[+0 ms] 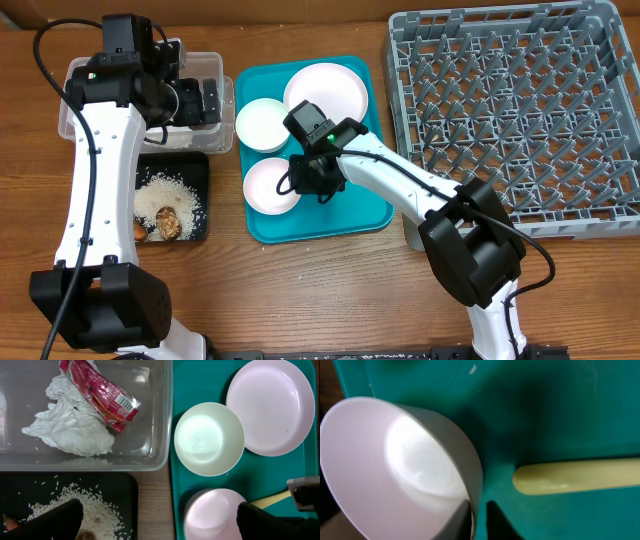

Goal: Sort waste into correct bins and load items into the dishwasher
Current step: 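Grasp the pink bowl on the teal tray with the right gripper, then lift the pink bowl and carry it right over the dish rack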

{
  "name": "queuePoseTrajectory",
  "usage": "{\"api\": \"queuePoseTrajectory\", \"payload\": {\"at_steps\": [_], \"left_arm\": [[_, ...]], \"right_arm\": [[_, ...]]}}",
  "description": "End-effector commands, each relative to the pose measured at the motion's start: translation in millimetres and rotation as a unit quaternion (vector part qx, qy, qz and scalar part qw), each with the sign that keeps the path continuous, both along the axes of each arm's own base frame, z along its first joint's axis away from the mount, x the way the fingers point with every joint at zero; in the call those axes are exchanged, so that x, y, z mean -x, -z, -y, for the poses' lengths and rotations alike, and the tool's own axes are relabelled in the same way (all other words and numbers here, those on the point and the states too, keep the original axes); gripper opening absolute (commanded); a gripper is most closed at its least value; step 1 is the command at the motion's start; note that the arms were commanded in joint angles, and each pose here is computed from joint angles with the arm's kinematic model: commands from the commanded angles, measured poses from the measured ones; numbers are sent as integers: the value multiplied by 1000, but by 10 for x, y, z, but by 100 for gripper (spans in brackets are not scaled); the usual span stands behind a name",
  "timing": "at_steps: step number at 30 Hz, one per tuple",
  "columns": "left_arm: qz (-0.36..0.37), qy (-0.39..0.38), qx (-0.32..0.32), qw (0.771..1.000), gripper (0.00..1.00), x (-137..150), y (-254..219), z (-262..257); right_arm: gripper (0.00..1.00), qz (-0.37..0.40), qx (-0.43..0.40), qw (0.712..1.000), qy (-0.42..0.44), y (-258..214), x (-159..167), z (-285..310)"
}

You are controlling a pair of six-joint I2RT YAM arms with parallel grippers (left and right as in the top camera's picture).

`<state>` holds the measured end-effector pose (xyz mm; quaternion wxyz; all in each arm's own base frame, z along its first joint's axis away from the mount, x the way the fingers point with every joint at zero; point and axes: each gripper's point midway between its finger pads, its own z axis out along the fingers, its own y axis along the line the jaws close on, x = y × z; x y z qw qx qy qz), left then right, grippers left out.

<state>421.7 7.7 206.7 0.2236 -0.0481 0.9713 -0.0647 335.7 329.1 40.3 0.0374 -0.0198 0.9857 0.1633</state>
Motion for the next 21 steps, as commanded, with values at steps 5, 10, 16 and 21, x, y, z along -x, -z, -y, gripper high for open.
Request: {"api": "queuePoseTrajectory", "payload": {"at_steps": [5, 10, 16, 21], "left_arm": [[18, -5, -4, 1000, 100, -32, -135, -13], [18, -5, -4, 1000, 100, -32, -135, -13], [18, -5, -4, 1000, 100, -32, -135, -13], [18, -5, -4, 1000, 100, -32, -135, -13]], "right_arm": [[4, 11, 21, 1000, 10, 82, -62, 74], [4, 18, 18, 1000, 15, -67, -89, 102], [4, 113, 39, 992, 49, -963, -299, 382], [4, 220, 96, 962, 130, -1816, -471, 1118]]}}
